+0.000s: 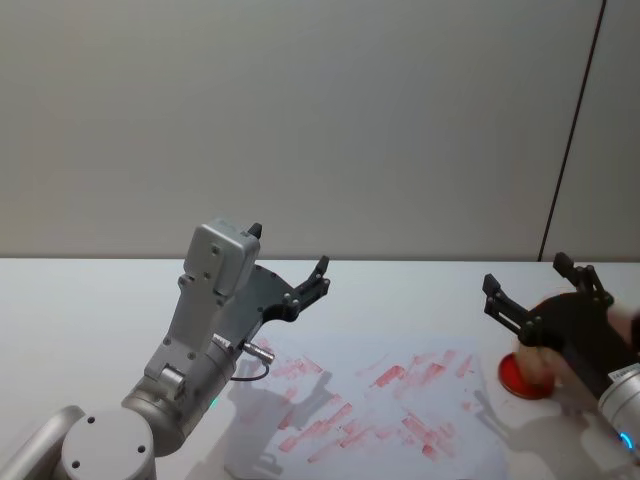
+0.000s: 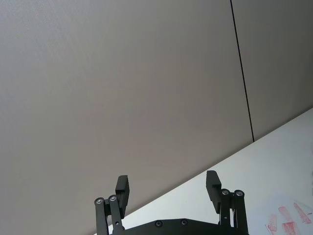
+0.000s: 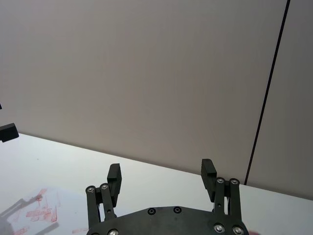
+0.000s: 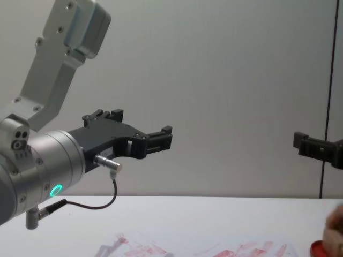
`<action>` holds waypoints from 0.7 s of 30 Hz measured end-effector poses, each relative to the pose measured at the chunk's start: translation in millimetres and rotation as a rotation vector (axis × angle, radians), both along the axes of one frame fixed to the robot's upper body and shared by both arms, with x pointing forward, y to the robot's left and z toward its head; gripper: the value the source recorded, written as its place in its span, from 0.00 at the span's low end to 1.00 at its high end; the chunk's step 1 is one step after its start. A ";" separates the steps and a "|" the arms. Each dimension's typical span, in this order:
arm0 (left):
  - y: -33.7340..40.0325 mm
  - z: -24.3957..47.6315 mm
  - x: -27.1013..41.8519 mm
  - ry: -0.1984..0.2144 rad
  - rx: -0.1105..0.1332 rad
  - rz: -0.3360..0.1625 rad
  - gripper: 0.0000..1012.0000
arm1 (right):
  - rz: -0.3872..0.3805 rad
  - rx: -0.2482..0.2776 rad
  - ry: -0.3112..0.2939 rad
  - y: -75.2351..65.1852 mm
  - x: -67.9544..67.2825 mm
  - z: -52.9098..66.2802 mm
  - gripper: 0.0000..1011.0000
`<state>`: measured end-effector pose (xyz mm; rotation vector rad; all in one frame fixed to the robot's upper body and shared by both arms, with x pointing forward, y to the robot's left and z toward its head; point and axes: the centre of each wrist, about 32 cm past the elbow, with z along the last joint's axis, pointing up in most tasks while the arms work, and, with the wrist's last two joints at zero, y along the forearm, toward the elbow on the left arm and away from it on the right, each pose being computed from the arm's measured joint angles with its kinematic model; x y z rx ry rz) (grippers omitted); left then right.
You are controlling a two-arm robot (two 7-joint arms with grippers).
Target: Use the one hand to pick up the stamp and affix it onto the A4 paper.
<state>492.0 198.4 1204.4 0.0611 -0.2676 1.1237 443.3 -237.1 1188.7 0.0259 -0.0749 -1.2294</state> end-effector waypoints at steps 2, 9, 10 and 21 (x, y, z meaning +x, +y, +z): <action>0.0 0.0 0.0 0.000 0.000 0.000 0.99 | 0.000 0.000 0.000 0.0 0.0 0.0 0.99; 0.0 0.0 0.0 0.000 0.000 0.000 0.99 | 0.000 0.000 0.000 0.0 0.0 0.0 0.99; 0.0 0.0 0.0 0.000 0.000 0.000 0.99 | 0.000 0.000 0.000 0.0 0.0 0.0 0.99; 0.0 0.0 0.0 0.000 0.000 0.000 0.99 | 0.000 0.000 0.000 0.0 0.0 0.0 0.99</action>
